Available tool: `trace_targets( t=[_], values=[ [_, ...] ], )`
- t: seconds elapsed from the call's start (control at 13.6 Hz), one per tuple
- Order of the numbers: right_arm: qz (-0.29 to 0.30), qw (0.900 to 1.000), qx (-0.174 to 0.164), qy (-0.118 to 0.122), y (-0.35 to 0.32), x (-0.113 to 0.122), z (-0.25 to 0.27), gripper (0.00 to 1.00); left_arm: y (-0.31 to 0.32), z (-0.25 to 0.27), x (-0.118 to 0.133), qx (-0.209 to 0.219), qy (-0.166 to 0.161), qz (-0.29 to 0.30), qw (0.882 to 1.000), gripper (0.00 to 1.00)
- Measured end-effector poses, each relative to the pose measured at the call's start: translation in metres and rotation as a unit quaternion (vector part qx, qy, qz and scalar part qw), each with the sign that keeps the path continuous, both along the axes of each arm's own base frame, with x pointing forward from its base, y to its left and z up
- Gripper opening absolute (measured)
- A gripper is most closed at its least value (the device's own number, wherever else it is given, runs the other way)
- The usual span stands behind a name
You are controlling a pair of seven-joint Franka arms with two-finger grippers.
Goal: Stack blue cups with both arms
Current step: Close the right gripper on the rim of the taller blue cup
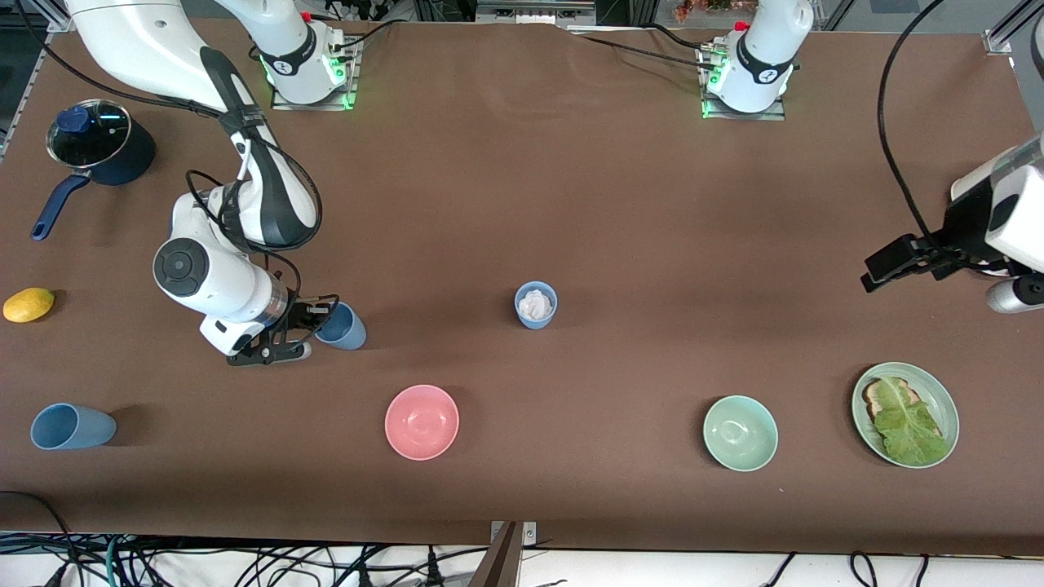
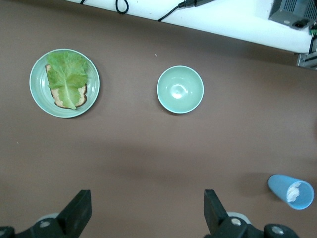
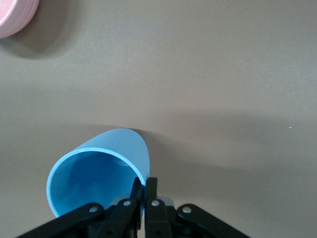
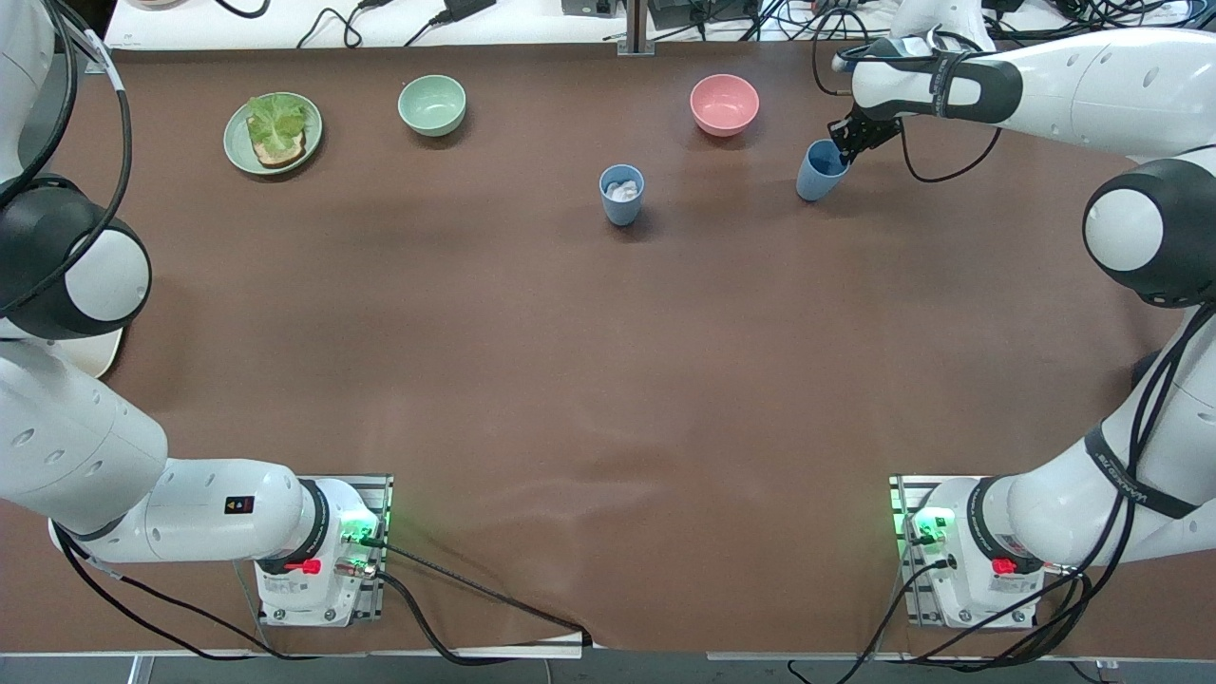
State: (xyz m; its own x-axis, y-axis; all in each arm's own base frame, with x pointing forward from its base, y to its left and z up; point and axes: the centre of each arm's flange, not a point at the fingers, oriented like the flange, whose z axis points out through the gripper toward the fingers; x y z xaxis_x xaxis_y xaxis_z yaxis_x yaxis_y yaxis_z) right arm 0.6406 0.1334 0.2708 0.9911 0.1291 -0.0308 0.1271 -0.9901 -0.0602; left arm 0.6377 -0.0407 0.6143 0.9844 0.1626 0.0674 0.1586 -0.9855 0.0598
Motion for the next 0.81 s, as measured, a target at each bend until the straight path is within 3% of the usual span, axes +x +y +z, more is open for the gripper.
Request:
trace_targets(
  t=[0.44, 0.81],
  values=[
    [0.001, 1.000, 0.007, 0.006, 0.007, 0.017, 0.039, 0.04, 0.003, -0.024, 0.000, 0.004, 0.022, -0.029, 0.999, 1.00],
    [0.015, 0.999, 0.004, 0.038, 0.021, 0.025, 0.092, 0.04, 0.002, -0.045, 0.000, 0.005, 0.036, -0.030, 0.999, 1.00]
  ],
)
